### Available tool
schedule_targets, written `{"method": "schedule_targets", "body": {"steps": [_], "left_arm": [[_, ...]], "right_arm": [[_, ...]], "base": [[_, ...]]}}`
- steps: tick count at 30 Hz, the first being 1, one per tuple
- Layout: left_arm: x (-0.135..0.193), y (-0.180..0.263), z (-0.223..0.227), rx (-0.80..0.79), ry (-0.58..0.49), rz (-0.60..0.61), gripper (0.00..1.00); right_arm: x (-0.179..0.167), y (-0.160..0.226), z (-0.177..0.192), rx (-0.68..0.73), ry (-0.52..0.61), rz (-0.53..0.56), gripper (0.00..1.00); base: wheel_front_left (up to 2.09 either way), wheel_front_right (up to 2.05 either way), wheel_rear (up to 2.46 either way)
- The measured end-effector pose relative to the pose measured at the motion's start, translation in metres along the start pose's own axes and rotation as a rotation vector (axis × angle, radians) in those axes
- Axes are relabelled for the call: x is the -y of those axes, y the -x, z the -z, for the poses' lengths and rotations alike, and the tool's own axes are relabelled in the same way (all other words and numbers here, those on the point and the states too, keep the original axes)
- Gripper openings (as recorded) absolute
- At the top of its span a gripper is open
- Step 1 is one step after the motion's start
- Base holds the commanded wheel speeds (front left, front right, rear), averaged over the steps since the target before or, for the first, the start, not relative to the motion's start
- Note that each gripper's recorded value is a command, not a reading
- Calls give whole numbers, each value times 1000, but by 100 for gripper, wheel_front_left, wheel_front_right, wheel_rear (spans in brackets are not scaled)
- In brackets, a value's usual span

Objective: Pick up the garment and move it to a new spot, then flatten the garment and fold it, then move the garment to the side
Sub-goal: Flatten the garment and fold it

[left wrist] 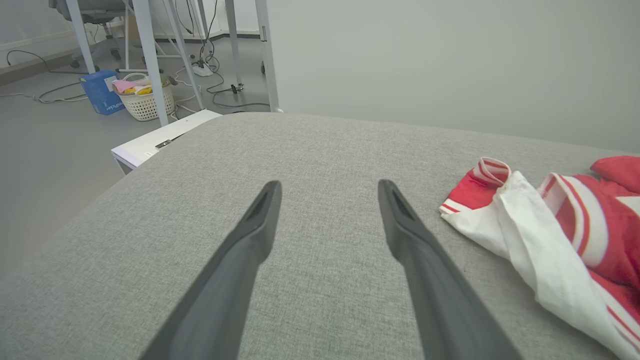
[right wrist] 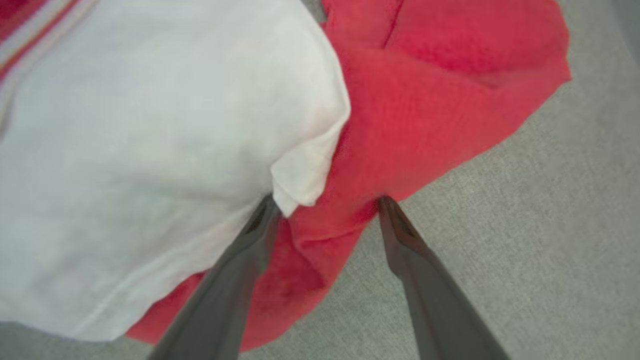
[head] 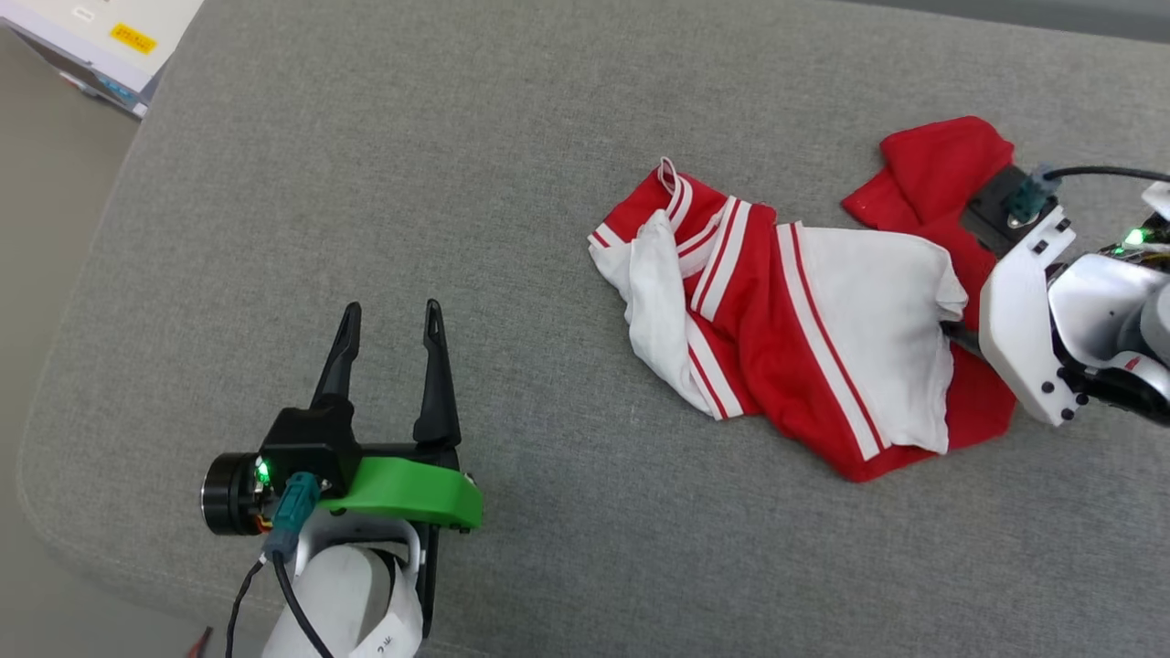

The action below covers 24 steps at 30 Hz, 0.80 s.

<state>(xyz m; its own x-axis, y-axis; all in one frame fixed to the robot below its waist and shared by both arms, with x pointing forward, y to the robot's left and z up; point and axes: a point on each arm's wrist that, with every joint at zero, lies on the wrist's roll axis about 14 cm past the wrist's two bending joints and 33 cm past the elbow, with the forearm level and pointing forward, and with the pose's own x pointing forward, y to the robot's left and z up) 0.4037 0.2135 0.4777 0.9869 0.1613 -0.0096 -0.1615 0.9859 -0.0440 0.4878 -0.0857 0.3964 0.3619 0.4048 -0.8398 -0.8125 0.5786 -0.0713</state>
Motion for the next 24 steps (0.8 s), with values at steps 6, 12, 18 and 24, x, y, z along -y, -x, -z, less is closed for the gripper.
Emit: {"method": "schedule_targets", "body": {"steps": [6, 12, 18, 24], "left_arm": [[-7, -5, 13, -33, -6, -20, 100], [-12, -2, 12, -32, -21, -27, 100], [-11, 10, 8, -24, -13, -12, 100], [4, 13, 3, -8, 10, 39, 100]], "right_arm": [[-5, -29, 2, 29, -17, -46, 47], [-13, -21, -27, 228, -49, -68, 0], [0, 25, -40, 414, -179, -35, 0], [27, 62, 23, 408, -382, 77, 0]], "base": [[0, 0, 0], [0, 0, 0], [0, 0, 0], [0, 0, 0]]}}
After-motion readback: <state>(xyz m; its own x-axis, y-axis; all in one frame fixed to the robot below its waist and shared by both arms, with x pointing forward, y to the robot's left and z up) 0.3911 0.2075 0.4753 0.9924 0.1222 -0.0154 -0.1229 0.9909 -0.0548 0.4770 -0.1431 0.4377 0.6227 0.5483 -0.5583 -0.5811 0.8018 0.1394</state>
